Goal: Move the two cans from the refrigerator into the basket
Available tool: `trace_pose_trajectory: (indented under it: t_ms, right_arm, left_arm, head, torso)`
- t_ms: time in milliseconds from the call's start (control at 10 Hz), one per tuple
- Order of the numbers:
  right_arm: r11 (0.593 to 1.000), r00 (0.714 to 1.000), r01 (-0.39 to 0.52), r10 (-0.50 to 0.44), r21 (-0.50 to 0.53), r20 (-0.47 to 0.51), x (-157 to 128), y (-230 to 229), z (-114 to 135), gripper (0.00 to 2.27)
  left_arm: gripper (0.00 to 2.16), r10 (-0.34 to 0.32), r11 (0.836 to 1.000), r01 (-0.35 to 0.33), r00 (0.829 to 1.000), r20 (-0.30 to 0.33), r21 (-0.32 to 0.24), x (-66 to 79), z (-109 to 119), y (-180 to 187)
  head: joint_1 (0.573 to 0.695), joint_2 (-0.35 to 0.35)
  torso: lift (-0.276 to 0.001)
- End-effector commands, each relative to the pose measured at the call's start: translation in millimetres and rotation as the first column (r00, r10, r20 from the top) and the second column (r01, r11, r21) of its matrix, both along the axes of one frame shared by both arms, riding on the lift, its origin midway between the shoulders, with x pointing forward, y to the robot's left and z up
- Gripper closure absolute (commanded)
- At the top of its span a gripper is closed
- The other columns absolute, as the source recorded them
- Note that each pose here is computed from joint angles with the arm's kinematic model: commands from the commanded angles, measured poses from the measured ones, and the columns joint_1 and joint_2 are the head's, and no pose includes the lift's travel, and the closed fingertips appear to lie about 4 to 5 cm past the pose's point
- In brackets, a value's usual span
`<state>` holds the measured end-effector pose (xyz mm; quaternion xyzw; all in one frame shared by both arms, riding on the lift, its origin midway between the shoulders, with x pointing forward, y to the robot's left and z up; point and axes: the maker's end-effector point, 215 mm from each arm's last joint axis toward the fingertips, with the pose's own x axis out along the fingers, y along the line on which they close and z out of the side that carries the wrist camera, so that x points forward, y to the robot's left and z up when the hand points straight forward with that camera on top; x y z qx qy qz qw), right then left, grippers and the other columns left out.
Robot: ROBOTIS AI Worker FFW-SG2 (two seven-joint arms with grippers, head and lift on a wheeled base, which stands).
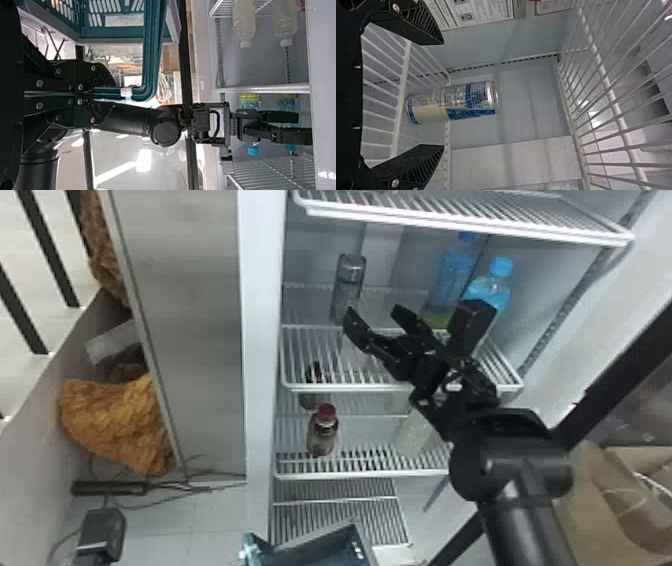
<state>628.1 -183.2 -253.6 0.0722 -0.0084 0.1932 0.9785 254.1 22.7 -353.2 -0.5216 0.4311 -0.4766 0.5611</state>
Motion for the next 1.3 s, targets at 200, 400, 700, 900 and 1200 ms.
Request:
trace_pose_trajectory:
  t_ms: [200, 400, 700, 900, 1200]
  right_arm:
    - [1.0, 1.0, 0.0, 0.0, -0.014, -0.009, 24, 11, 3, 0.1]
    - [0.999, 1.0, 0.018, -0.018, -0.032, -0.01, 36, 8, 5, 0.1]
    - [0.998, 0.999, 0.026, -0.028, -0.057, -0.025, 53, 11, 3, 0.1]
    - [0.997, 0.999, 0.024, -0.027, -0.073, -0.033, 63, 18, 3, 0.1]
    - [0.994, 0.998, 0.037, -0.041, -0.103, -0.045, 76, 20, 0, 0.1]
  left_arm:
    - [1.2, -0.007, 1.0, 0.007, 1.0, 0.002, 0.001, -0.1, 1, -1]
    - [1.2, -0.008, 1.0, 0.008, 1.0, 0.0, 0.0, -0.6, 0, -1]
    - [1.2, -0.008, 1.0, 0.008, 1.0, -0.001, 0.001, 0.2, 0, -1]
    - [1.2, -0.011, 1.0, 0.011, 1.0, -0.003, -0.001, 0.1, -1, -3]
    - [1.2, -0.011, 1.0, 0.011, 1.0, -0.003, 0.0, 0.8, -1, -2]
  head:
    - [0.695, -0.194]
    - [0.695, -0.186]
    - [0.695, -0.186]
    - [0.695, -0.178]
    - [0.695, -0.169]
  torso:
    - [-0.035]
    - [-0.035]
    - [-0.035]
    - [-0.035]
    - [-0.035]
